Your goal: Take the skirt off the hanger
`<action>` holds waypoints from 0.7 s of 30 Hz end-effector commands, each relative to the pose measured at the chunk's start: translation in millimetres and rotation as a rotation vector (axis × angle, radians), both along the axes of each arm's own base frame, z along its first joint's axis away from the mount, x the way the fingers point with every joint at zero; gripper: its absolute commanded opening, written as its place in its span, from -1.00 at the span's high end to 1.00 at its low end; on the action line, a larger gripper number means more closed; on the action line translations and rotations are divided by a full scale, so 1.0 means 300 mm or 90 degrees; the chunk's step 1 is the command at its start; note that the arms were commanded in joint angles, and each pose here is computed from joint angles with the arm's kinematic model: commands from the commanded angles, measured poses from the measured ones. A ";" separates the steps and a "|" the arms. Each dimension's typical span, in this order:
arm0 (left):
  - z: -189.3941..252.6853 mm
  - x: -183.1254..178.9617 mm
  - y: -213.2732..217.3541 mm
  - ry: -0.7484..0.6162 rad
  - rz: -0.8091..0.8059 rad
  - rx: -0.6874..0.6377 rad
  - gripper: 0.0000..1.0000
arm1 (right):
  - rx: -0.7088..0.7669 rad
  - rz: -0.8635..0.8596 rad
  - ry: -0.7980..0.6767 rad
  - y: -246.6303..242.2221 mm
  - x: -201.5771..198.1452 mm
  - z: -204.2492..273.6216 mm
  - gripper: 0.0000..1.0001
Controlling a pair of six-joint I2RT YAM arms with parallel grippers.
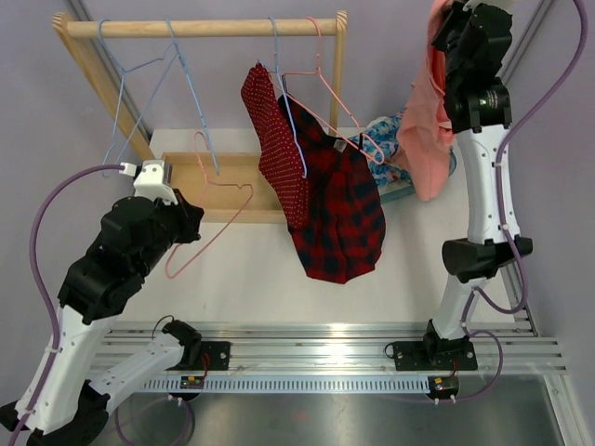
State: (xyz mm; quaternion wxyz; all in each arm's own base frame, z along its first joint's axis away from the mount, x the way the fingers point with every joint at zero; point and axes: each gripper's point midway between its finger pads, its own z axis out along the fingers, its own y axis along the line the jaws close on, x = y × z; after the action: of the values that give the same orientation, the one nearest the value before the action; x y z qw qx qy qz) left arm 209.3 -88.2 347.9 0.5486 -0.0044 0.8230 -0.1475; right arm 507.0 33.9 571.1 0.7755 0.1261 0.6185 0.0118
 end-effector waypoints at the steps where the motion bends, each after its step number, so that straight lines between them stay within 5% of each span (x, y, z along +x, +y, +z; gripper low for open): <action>1: 0.036 0.035 -0.020 -0.031 0.000 -0.018 1.00 | 0.055 0.091 -0.089 0.055 0.038 0.097 1.00; 5: 0.049 0.048 -0.013 -0.036 0.011 -0.011 1.00 | 0.090 0.122 -0.045 0.090 0.173 -0.105 1.00; 10: 0.131 0.092 -0.005 -0.056 0.023 0.022 1.00 | 0.160 0.167 0.173 0.159 0.257 -0.700 0.94; 11: 0.151 0.102 -0.003 -0.063 0.027 0.029 1.00 | 0.172 0.198 0.209 0.192 0.241 -0.774 -0.36; 12: 0.164 0.118 -0.007 -0.065 0.028 0.037 1.00 | 0.189 0.224 0.272 0.224 0.195 -0.920 -0.98; 15: 0.247 0.175 -0.019 -0.085 0.031 0.063 1.00 | 0.249 0.243 0.315 0.274 0.032 -1.085 -0.99; 17: 0.311 0.213 -0.035 -0.100 0.030 0.070 1.00 | 0.254 0.275 0.263 0.299 -0.071 -1.021 -0.99; 21: 0.369 0.244 -0.059 -0.097 0.020 0.077 1.00 | 0.223 0.275 0.315 0.289 -0.258 -1.135 -0.99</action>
State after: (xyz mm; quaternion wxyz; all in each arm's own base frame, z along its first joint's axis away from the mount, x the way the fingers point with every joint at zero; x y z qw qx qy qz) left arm 278.6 -110.2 429.4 0.5833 0.0237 0.8061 -0.0972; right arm 439.8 108.7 133.2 0.4443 0.1490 0.8632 0.1876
